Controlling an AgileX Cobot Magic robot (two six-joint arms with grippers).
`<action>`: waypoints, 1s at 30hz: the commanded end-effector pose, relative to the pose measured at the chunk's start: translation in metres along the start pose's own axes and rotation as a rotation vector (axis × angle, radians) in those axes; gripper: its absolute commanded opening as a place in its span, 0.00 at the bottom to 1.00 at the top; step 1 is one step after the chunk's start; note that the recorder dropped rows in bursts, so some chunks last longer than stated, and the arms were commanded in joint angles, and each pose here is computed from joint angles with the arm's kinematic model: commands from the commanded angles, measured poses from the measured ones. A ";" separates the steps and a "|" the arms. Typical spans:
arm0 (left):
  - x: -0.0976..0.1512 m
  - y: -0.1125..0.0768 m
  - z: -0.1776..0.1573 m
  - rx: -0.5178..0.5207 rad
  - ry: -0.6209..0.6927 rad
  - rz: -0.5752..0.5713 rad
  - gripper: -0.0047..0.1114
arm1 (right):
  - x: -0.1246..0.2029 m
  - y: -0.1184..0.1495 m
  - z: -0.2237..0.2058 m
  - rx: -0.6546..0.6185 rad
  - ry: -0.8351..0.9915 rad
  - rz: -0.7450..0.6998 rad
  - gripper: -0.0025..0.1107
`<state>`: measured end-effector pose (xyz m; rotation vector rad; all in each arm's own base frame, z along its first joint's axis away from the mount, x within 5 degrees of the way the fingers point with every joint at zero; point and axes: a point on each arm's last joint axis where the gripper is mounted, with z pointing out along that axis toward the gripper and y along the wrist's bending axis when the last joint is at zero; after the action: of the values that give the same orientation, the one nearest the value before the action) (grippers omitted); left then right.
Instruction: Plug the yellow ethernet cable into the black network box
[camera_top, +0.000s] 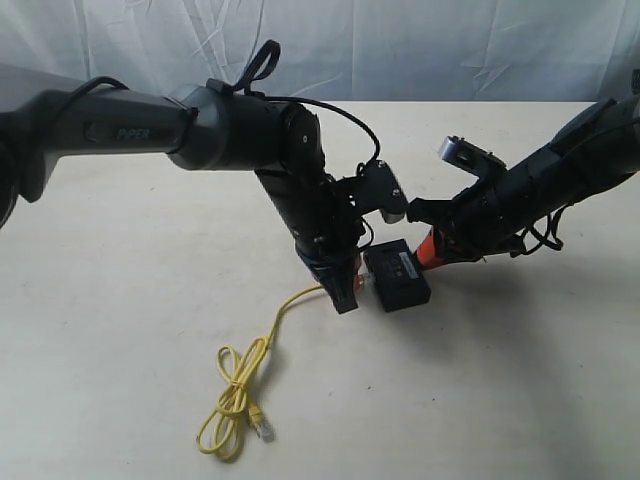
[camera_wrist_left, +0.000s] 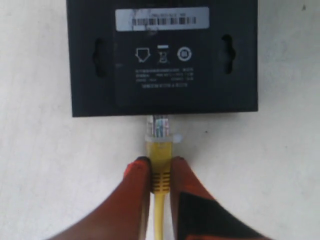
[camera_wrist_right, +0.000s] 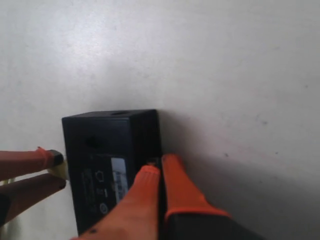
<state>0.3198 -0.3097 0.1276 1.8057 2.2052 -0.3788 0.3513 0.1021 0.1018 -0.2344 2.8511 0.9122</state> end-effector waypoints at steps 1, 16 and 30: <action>-0.010 0.001 -0.007 0.005 -0.064 -0.034 0.04 | 0.000 0.002 0.000 -0.020 0.009 -0.001 0.01; -0.007 0.002 0.004 0.013 -0.052 -0.050 0.04 | 0.000 0.003 0.000 -0.024 0.009 0.001 0.01; -0.008 0.005 0.007 -0.009 -0.058 -0.099 0.04 | 0.001 0.005 0.000 -0.048 0.019 0.011 0.01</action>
<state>0.3207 -0.3136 0.1227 1.7538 2.2592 -0.4283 0.3523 0.1008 0.1015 -0.2287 2.8473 0.8989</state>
